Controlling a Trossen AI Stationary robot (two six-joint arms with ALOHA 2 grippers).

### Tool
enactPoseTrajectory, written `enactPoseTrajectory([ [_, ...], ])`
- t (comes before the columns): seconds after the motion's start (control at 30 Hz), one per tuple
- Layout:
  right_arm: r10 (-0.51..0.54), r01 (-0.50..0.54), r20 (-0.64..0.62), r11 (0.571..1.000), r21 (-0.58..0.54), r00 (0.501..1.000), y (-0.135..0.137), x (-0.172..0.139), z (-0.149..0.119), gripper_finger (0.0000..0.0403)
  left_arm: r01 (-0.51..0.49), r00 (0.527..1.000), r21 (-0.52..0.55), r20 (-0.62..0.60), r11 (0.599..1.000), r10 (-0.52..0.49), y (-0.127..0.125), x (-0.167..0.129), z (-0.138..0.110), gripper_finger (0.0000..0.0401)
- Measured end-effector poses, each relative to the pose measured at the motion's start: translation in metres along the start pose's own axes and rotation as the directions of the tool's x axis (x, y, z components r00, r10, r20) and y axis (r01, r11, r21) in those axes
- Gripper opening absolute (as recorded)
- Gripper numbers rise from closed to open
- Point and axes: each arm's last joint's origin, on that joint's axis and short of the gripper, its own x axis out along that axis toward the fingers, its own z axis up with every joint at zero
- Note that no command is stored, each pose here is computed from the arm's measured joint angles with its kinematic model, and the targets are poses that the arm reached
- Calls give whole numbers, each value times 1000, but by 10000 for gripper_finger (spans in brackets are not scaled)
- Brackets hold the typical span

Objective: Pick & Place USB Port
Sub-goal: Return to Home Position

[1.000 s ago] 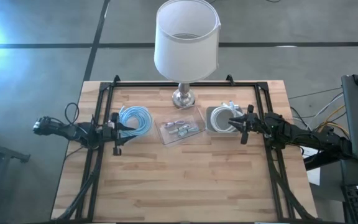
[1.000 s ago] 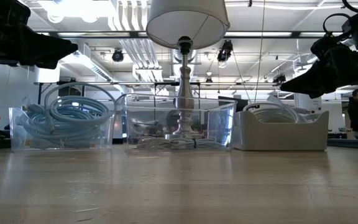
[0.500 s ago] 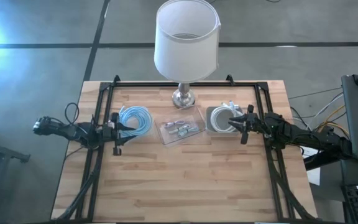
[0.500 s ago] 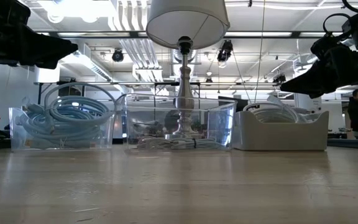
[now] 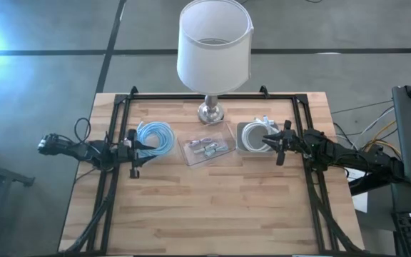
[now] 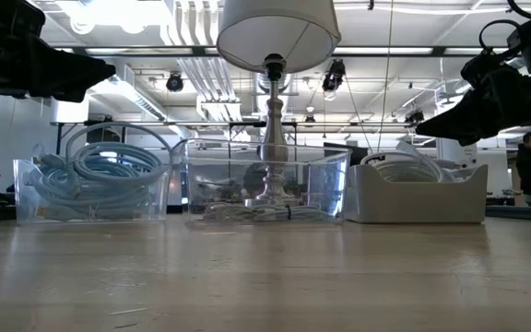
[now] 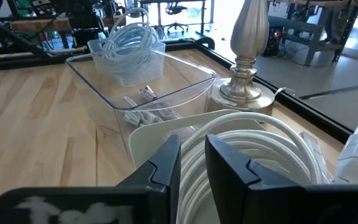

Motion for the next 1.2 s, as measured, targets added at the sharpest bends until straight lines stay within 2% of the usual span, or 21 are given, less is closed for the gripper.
enactPoseTrajectory([
  [0.53, 0, 0, 0, 1000, 0, 1000, 0, 0, 0, 91, 0, 1000, 0, 0, 1000, 0, 0, 0, 0, 140],
  [1.0, 0, 0, 0, 1000, 0, 1000, 0, 0, 0, 69, 0, 1000, 0, 0, 1000, 0, 0, 0, 0, 140],
  [1.2, 0, 0, 0, 1000, 0, 1000, 0, 0, 0, 74, 0, 1000, 0, 0, 1000, 0, 0, 0, 0, 140],
])
